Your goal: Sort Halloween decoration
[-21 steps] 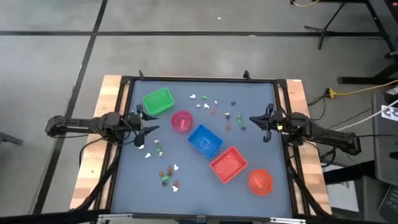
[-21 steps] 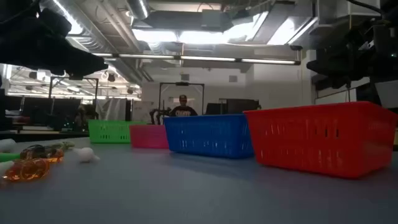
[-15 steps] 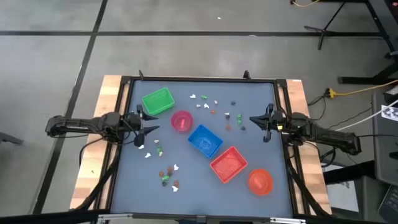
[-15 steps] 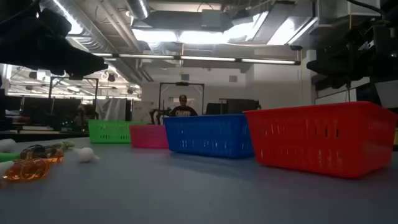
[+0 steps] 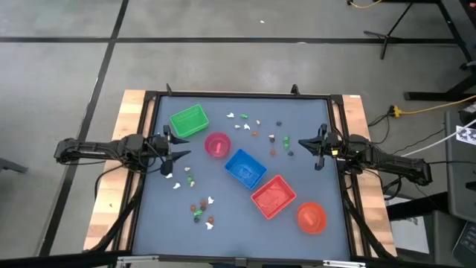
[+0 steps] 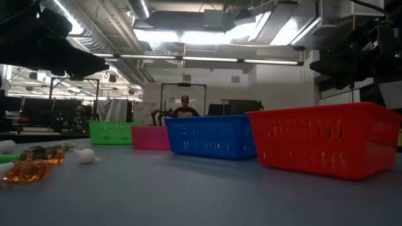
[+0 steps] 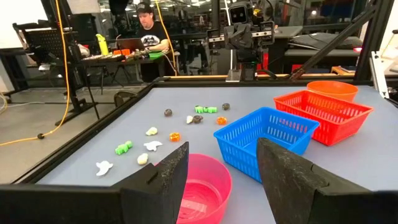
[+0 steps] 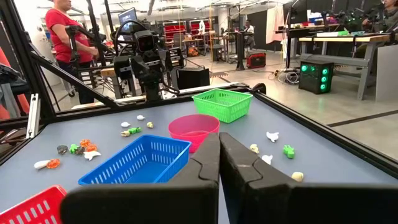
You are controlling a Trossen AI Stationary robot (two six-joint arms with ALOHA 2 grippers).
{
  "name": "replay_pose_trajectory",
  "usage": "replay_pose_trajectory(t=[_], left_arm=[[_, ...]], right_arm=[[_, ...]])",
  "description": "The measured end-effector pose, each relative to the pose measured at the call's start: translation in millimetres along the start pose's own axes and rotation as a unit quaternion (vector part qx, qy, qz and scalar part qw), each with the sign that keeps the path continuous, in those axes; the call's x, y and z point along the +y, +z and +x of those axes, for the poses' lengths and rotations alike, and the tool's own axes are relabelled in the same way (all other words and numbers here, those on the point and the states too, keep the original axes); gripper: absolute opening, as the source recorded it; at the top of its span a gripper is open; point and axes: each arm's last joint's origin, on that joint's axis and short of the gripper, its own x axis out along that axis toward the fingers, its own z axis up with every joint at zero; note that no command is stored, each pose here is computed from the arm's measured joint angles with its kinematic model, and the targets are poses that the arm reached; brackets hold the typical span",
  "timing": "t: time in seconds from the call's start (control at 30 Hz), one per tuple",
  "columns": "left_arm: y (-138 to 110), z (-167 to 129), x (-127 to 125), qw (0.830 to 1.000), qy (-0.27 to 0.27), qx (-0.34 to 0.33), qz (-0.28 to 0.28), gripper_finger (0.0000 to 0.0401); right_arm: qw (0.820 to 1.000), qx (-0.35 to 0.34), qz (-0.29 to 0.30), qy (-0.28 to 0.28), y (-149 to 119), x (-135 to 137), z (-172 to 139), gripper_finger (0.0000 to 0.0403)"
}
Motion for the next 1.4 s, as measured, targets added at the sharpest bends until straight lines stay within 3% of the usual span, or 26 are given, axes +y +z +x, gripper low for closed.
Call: replay_pose_trajectory(t=[0.87,1.03,1.4], left_arm=[[-0.1,0.0,0.0,1.000,0.000,0.000,0.000,0.0174],[-0.1,0.0,0.0,1.000,0.000,0.000,0.000,0.0174],[0.0,0.0,0.0,1.000,0.000,0.000,0.000,0.0174]], right_arm=[[1.000,-0.001,-0.001,0.000,0.1,0.0,0.0,0.0003],[0.999,-0.010,-0.032,-0.008,1.8,-0.4,0.0,0.0003],[0.999,-0.018,-0.032,-0.004,3.3,0.0,0.0,0.0003]])
